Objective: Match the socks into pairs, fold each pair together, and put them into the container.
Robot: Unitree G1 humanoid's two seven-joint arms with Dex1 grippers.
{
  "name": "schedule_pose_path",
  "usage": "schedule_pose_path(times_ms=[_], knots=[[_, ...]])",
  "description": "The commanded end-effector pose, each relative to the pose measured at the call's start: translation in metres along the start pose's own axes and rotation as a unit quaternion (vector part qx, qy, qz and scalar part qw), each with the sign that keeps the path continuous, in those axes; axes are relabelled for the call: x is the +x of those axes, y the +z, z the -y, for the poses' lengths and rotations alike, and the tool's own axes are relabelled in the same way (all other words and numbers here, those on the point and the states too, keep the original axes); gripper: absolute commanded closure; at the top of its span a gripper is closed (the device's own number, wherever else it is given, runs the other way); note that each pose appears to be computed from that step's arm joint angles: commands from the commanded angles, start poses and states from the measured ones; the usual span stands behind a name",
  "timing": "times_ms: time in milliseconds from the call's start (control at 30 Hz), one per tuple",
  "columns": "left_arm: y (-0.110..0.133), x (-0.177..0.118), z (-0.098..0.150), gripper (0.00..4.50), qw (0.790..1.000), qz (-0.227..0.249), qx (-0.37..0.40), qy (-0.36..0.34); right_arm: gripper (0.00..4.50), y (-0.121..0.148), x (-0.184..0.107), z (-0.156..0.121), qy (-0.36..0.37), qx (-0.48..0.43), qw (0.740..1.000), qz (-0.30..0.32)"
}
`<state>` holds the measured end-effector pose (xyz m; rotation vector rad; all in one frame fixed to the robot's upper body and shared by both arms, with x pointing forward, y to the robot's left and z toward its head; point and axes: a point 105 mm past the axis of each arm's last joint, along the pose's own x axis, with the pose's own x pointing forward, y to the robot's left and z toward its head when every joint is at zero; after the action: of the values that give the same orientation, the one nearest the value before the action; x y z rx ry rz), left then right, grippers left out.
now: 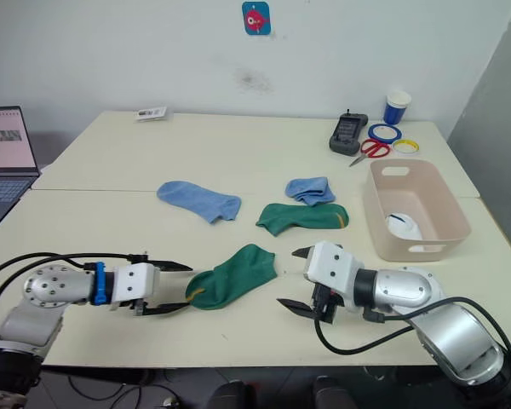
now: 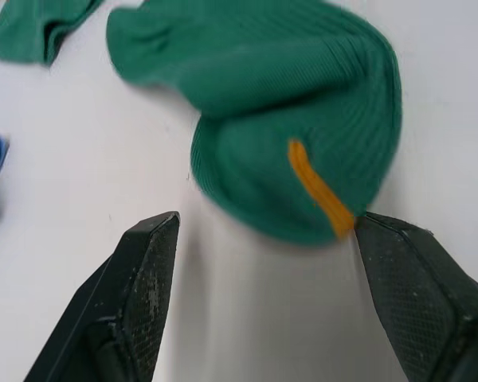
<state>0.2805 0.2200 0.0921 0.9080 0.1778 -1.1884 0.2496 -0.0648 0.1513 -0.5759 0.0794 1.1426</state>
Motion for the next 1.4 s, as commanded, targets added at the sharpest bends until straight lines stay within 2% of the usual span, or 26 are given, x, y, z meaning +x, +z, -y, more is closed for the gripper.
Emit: schedule_pose_path(times_ms=[33, 67, 267, 367, 500, 600, 867, 967, 1167, 1300, 1400], knots=[[0.004, 0.002, 0.002, 1.28, 1.000, 0.008, 0.025, -0.010, 0.00, -0.001, 0.007, 0.008, -0.016, -0.033, 0.999, -0.004], [0.004, 0.002, 0.005, 1.46, 0.999, 0.007, 0.027, -0.018, 0.00, -0.003, 0.010, 0.009, -0.016, -0.038, 0.999, -0.008], [-0.004, -0.003, 0.013, 3.40, 0.999, -0.001, 0.038, -0.030, 0.00, -0.023, 0.048, 0.025, -0.030, -0.059, 0.997, -0.031], [-0.005, -0.005, 0.013, 4.41, 0.999, -0.002, 0.038, -0.026, 0.00, -0.029, 0.064, 0.023, -0.031, 0.014, 0.999, -0.019], [-0.007, -0.007, 0.014, 4.46, 0.999, -0.004, 0.036, -0.022, 0.00, -0.037, 0.085, 0.016, -0.026, 0.056, 0.998, -0.014], [-0.006, -0.006, 0.014, 4.50, 0.999, -0.004, 0.037, -0.020, 0.62, -0.042, 0.092, 0.008, -0.012, 0.055, 0.998, -0.021], [-0.006, -0.007, 0.008, 4.50, 0.999, -0.004, 0.032, -0.005, 3.48, -0.044, 0.093, -0.001, -0.003, 0.079, 0.997, -0.017], [-0.005, -0.005, -0.001, 4.50, 0.999, -0.002, 0.036, 0.008, 4.41, -0.042, 0.092, 0.001, -0.014, 0.080, 0.997, -0.010], [0.005, 0.002, -0.017, 4.50, 0.998, 0.019, 0.046, 0.032, 4.46, -0.035, 0.070, 0.010, -0.060, 0.078, 0.995, 0.006], [0.025, 0.021, -0.031, 4.50, 0.995, 0.058, 0.062, 0.050, 4.46, -0.029, 0.032, 0.012, -0.103, 0.073, 0.992, 0.003], [0.033, 0.038, -0.032, 4.50, 0.994, 0.073, 0.066, 0.045, 4.46, -0.028, 0.007, 0.009, -0.130, 0.083, 0.988, -0.014]])
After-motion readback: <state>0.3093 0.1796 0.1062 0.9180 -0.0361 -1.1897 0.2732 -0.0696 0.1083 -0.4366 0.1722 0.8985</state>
